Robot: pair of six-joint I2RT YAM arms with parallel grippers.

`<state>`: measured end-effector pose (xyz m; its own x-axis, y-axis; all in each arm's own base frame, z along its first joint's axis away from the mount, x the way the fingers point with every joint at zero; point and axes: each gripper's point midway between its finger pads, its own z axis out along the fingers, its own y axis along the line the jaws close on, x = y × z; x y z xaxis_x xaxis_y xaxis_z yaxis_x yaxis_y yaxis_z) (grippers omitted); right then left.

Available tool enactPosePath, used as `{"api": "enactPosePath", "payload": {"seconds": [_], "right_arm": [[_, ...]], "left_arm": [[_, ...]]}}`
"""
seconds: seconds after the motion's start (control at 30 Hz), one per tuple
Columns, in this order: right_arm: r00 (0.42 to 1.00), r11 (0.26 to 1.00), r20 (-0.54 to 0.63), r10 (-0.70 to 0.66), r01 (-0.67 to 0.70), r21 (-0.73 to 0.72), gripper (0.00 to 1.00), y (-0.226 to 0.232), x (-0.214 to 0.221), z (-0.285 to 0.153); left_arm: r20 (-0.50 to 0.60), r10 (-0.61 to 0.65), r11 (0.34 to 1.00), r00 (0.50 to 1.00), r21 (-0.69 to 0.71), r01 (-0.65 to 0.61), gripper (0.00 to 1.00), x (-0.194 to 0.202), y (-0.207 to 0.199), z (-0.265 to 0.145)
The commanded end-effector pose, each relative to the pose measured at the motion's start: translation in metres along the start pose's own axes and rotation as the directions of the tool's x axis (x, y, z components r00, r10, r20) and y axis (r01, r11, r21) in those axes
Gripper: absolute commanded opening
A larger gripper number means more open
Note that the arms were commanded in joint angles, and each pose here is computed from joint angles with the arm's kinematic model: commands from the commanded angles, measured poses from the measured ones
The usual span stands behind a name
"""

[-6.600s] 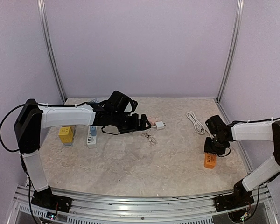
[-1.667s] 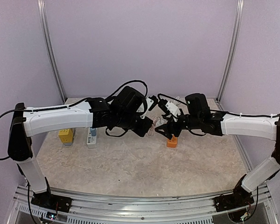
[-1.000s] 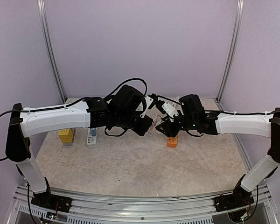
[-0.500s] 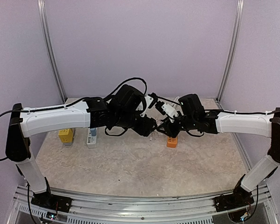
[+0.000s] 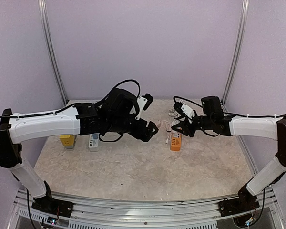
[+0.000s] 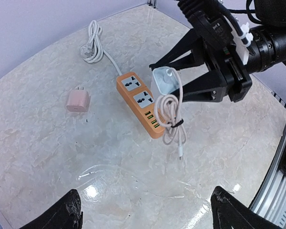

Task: Insert the plug
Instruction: Pass from the left arm to the right, then move the socket to the center of the board.

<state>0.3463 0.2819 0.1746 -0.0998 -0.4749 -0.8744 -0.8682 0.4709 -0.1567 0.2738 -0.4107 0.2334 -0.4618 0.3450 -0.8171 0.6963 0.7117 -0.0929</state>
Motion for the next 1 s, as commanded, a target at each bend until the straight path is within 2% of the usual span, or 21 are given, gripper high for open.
{"api": "enactPosePath", "payload": {"seconds": [0.0,0.1,0.3,0.4,0.5,0.7,0.83,0.97], "right_arm": [[0.99,0.994,0.107,-0.095,0.101,-0.05,0.0,-0.005,-0.003,-0.012],[0.99,0.992,0.121,-0.066,0.078,-0.101,0.0,-0.01,0.005,-0.011],[0.995,0.995,0.089,0.034,-0.026,-0.094,0.0,-0.037,0.012,-0.012],[0.991,0.996,0.103,0.091,-0.091,0.001,0.0,-0.053,-0.002,-0.03],[0.986,0.976,0.104,0.129,-0.145,0.162,0.0,-0.072,-0.013,-0.058],[0.969,0.849,0.134,0.208,-0.247,0.468,0.0,-0.098,-0.022,-0.129],[0.95,0.792,0.245,0.193,-0.299,0.533,0.0,-0.092,-0.042,-0.178],[0.936,0.791,0.292,0.196,-0.327,0.518,0.0,-0.08,-0.053,-0.196]], "left_arm": [[0.027,-0.072,0.997,0.997,0.042,0.071,0.89,0.001,0.001,-0.009],[0.01,-0.137,0.99,0.991,0.036,0.136,0.93,0.011,0.01,-0.003],[-0.015,-0.293,0.954,0.956,-0.072,0.291,0.99,0.031,0.037,0.03],[-0.058,-0.312,0.945,0.948,-0.12,0.304,0.99,0.039,0.037,0.061],[-0.109,-0.314,0.942,0.943,-0.156,0.296,0.99,0.041,0.031,0.097],[-0.129,-0.314,0.949,0.941,-0.07,0.307,0.99,0.018,0.003,0.143],[-0.172,-0.293,0.955,0.94,-0.103,0.279,0.99,0.026,-0.002,0.175],[-0.214,-0.273,0.959,0.938,-0.143,0.246,0.99,0.037,-0.005,0.199]]}}
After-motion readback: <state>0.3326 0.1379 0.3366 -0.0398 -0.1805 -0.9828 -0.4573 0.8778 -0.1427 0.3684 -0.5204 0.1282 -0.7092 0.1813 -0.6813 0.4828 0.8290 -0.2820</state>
